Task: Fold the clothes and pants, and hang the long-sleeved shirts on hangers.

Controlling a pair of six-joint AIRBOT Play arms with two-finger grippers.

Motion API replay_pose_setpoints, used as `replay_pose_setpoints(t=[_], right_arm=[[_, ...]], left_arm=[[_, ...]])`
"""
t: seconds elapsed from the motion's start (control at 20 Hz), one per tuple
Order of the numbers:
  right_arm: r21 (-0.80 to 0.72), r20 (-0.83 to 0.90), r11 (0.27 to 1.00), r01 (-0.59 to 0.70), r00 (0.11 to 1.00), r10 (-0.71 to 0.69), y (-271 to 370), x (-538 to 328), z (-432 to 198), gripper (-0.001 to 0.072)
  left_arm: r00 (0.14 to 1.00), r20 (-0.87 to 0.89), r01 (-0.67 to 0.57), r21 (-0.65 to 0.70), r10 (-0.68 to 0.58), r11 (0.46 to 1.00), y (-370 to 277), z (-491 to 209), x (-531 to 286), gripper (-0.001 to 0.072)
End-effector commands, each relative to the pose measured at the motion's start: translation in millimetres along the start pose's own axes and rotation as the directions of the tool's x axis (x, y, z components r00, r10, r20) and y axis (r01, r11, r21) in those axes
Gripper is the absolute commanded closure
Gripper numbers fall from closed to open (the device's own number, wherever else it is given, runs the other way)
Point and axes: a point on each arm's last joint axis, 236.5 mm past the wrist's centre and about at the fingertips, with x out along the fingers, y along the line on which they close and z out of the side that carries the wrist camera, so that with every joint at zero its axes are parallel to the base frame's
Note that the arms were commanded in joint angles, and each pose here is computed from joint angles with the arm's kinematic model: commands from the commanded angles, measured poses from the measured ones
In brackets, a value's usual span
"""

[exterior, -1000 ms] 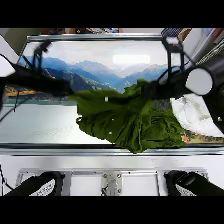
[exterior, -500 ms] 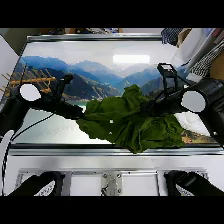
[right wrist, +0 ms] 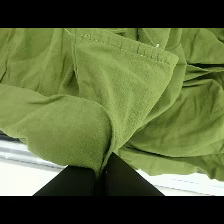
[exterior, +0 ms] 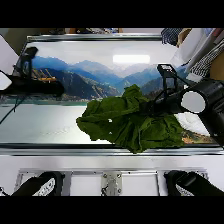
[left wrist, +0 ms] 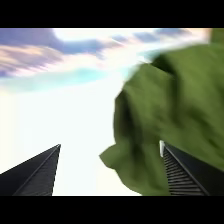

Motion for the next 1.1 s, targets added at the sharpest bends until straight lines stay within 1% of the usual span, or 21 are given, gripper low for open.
replay_pose_setpoints(t=[0.0,0.05,0.1,0.2,0.45,0.6,0.65,0.8,1.05], right_arm=[[-0.002,-0.001,1.0,-0.002,1.0,0.002,1,0,-1,0.0695],[-0.002,-0.002,1.0,-0.004,1.0,0.004,1,0,-1,0.0695],[-0.002,-0.002,1.0,-0.005,1.0,0.005,1,0,-1,0.0695],[-0.006,-0.006,1.0,-0.008,1.0,0.008,2,0,-2,0.0695],[-0.012,-0.009,1.0,-0.009,1.0,0.009,4,0,-3,0.0695],[-0.012,-0.009,1.0,-0.009,1.0,0.009,4,0,-3,0.0695],[-0.012,-0.009,1.0,-0.009,1.0,0.009,4,0,-3,0.0694],[-0.012,-0.009,1.0,-0.009,1.0,0.009,4,0,-3,0.0694],[-0.012,-0.008,1.0,-0.009,1.0,0.009,4,0,-3,0.0694]], left_arm=[[0.903,0.148,-0.408,-0.005,0.404,0.913,122,37,-45,0.0021],[0.868,0.155,-0.473,-0.033,0.472,0.88,150,38,-52,0.002],[0.847,0.15,-0.508,-0.058,0.511,0.859,170,37,-53,0.0021],[0.836,0.099,-0.53,-0.107,0.539,0.841,205,26,-41,0.0021],[0.838,-0.094,-0.546,-0.151,0.538,0.824,263,-21,14,0.0021],[0.832,-0.126,-0.555,-0.159,0.541,0.816,292,-34,45,0.002],[0.82,-0.135,-0.571,-0.137,0.556,0.809,302,-37,53,0.002],[0.753,-0.184,-0.642,0.008,0.632,0.767,336,-55,74,0.0021],[0.71,-0.209,-0.653,0.162,0.673,0.74,369,-75,120,0.002]])
